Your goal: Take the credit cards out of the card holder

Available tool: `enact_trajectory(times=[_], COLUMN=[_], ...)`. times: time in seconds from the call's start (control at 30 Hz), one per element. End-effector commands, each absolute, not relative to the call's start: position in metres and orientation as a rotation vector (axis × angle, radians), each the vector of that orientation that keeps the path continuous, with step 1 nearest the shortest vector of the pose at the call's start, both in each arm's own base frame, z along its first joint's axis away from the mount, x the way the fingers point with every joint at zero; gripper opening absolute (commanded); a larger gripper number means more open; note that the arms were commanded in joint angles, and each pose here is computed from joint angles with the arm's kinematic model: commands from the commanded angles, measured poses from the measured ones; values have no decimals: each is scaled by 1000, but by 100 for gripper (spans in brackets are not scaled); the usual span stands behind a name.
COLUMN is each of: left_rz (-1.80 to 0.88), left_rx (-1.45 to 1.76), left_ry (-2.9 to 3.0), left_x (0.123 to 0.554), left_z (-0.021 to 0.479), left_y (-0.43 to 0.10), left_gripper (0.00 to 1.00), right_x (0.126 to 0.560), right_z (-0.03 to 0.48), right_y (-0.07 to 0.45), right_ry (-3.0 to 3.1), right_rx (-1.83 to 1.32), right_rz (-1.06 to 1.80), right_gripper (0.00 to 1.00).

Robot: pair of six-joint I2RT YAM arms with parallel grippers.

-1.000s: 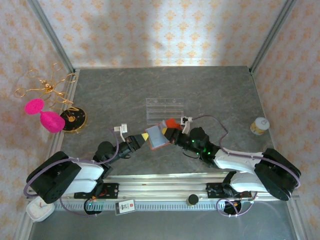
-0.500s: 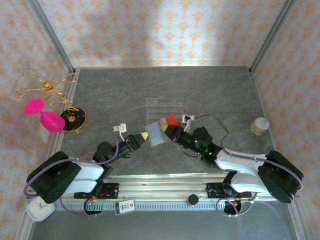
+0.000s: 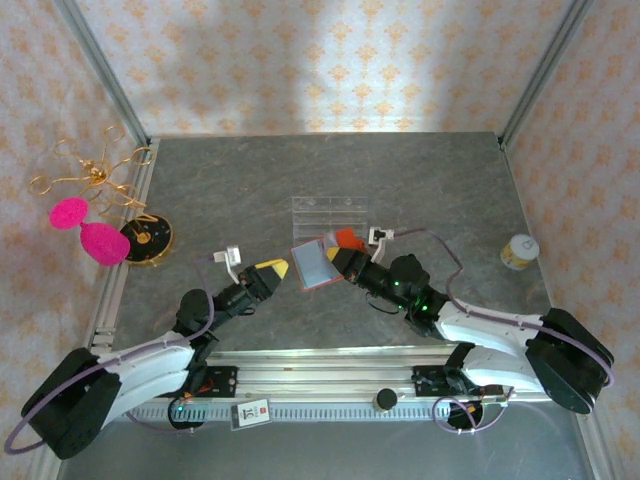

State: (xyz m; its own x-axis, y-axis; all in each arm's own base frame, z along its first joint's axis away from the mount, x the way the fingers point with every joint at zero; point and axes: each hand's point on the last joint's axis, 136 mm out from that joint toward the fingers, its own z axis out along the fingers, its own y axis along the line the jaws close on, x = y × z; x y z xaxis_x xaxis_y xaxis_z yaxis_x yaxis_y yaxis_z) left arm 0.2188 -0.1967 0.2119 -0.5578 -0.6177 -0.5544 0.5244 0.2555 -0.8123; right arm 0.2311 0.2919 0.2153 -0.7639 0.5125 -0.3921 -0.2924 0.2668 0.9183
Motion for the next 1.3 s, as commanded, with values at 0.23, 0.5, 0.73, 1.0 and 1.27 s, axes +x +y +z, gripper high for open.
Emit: enact_trajectory(times=[0.23, 0.5, 0.73, 1.0, 1.27], left_rz=[-1437, -1487, -1502, -1501, -1494], left_rx=[-77, -32, -20, -11, -18], left_ry=[1613, 1539, 1528, 1525, 1542], left_x=[216, 210, 206, 207, 209], left_z=[193, 210, 212, 214, 209], left_y=[-193, -194, -195, -196, -196], left_gripper=[59, 54, 41, 36, 30], right_x=[225, 221, 224, 225, 224], right_z=[266, 270, 264, 258, 259], right_y=[302, 311, 314, 317, 319], right_ry=[1718, 1712, 1734, 1752, 1753], right_rx=[112, 85, 94, 100, 95], right_rz=[1729, 1770, 1757, 1756, 1761], right_gripper=[0, 0, 0, 0, 0])
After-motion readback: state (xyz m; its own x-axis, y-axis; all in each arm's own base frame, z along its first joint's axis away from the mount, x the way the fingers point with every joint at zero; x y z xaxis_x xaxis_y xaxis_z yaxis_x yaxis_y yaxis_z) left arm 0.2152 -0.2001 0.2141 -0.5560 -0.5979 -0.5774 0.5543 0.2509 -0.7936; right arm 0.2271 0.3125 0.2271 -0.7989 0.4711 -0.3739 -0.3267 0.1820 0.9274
